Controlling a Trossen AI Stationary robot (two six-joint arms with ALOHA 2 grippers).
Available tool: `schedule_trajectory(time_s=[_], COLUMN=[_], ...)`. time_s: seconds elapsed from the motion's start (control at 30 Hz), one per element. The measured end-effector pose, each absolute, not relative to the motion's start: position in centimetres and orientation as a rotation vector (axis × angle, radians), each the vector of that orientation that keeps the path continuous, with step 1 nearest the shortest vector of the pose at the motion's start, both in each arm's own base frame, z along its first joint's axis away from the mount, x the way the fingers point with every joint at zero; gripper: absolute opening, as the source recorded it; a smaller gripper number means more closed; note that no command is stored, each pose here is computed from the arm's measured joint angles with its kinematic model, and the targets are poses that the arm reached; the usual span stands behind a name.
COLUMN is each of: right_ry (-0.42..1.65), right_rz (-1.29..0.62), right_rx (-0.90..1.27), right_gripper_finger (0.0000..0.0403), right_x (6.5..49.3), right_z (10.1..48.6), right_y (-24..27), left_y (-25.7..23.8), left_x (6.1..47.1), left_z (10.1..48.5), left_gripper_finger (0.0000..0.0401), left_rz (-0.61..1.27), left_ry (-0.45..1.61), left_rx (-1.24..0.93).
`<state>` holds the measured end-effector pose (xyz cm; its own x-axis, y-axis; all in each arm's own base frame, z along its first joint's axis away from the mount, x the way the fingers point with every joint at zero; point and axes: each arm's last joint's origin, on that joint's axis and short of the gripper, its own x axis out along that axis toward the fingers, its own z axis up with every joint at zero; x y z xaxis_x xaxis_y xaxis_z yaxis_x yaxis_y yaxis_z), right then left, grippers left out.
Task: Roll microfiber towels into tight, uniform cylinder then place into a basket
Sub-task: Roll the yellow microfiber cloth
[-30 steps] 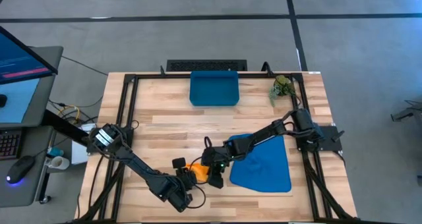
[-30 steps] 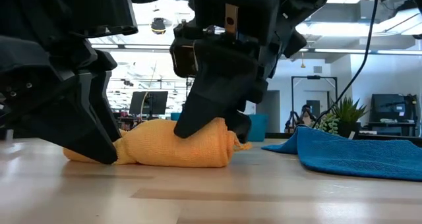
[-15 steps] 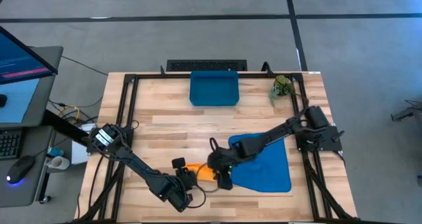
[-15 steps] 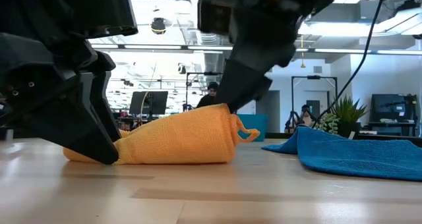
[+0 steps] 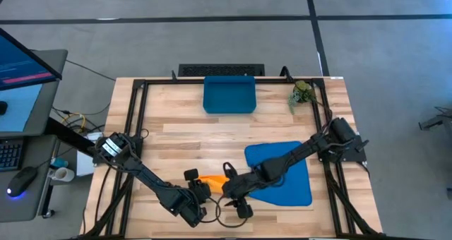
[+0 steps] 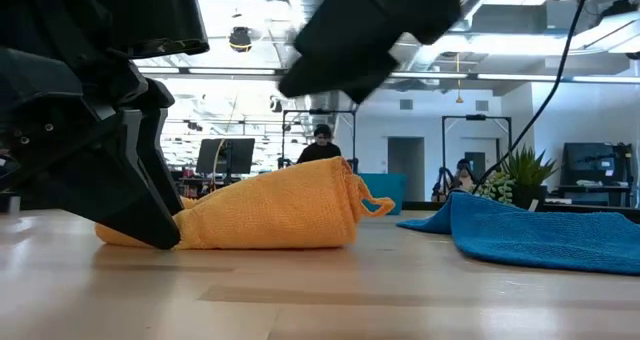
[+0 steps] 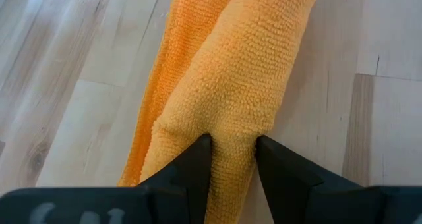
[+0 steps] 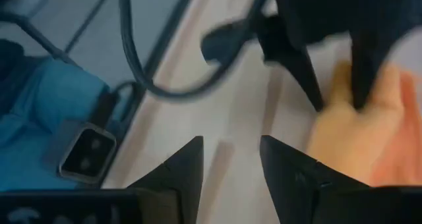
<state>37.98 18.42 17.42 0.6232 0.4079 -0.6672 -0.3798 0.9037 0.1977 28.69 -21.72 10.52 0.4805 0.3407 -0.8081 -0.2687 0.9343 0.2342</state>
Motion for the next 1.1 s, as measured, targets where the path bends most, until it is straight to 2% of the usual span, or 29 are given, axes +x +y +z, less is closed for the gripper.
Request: schedule_trajectory(time_s=[0.3,0.67,0.87,1.1], right_ry=[0.852,0.876,0.938,0.965], right_rz=[0.368,0.241,0.091,0.052], right_rx=[0.083,0.139,0.168,0.185], right_gripper_finger=[0.0168,0.0168,0.0168,0.0168], right_x=[39.4,40.1,39.9,40.1], right_z=[13.6,13.4,13.1,12.0], right_y=[16.8,14.6,13.5,13.0], left_y=[-21.7,-21.7,-21.8,-22.5], left_x=[28.7,28.6,28.6,28.8], left_z=[10.5,10.5,10.5,11.3], left_gripper_finger=[0.0113,0.0113,0.0113,0.0113], left_rz=[0.372,0.373,0.386,0.404], left_ry=[1.003,1.006,0.982,0.940], left_rx=[0.080,0.083,0.094,0.146])
